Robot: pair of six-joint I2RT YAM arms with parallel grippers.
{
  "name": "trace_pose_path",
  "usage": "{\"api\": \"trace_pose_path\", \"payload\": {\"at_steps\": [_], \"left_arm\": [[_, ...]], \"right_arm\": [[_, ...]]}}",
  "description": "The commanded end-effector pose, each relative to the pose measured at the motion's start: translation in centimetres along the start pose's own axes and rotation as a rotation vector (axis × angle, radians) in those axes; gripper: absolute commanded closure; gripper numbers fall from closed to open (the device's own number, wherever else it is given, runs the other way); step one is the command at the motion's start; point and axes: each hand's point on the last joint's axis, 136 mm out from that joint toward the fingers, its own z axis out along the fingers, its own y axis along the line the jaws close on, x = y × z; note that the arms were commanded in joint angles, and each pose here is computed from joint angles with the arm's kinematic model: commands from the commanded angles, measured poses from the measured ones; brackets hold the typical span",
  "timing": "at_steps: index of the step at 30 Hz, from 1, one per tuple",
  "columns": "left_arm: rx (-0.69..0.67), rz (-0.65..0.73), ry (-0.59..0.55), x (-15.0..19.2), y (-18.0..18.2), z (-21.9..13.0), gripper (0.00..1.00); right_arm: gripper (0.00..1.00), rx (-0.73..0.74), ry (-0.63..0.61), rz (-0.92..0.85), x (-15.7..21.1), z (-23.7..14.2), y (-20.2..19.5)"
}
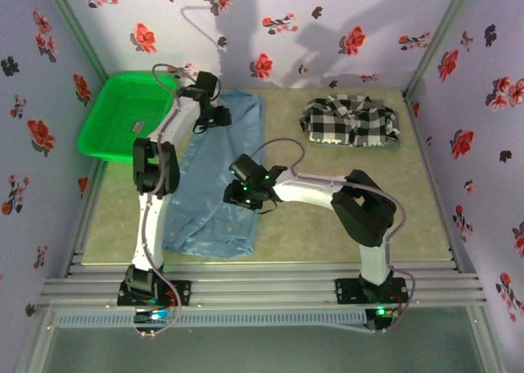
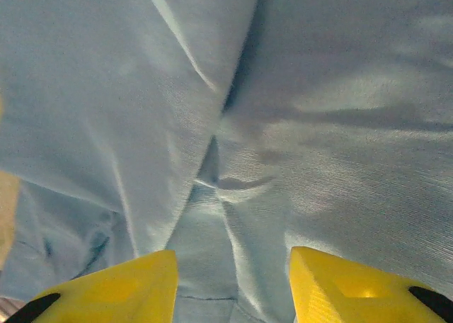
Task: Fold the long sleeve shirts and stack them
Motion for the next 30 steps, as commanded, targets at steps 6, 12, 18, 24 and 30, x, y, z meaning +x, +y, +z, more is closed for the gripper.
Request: {"api": "trace_pose_path", "payload": {"at_steps": [6, 12, 18, 24, 30], "left_arm": [[-0.001, 0.012, -0.076, -3.6, 0.9, 0.5, 0.61], [0.017, -0.041, -0.129, -5.5, 1.9, 1.5, 0.66], [0.155, -0.08, -0.15, -6.5, -0.3, 2.9, 0.76], [0.19, -0.083, -0.149, -6.3, -0.9, 4.1, 0.71], [0.134, -0.142, -0.09, -4.7, 1.5, 6.9, 0.62]], "right_arm": [[0.57, 0.112, 0.029, -0.007, 1.7, 1.4, -2.0], [0.6, 0.166, 0.063, 0.011, 3.0, 2.1, -3.9], [0.6, 0.186, 0.069, 0.004, 3.6, 1.5, -4.3], [0.6, 0.184, 0.058, 0.009, 3.7, 0.7, -4.2], [0.59, 0.176, 0.025, 0.003, 3.3, -1.1, -3.7]]}}
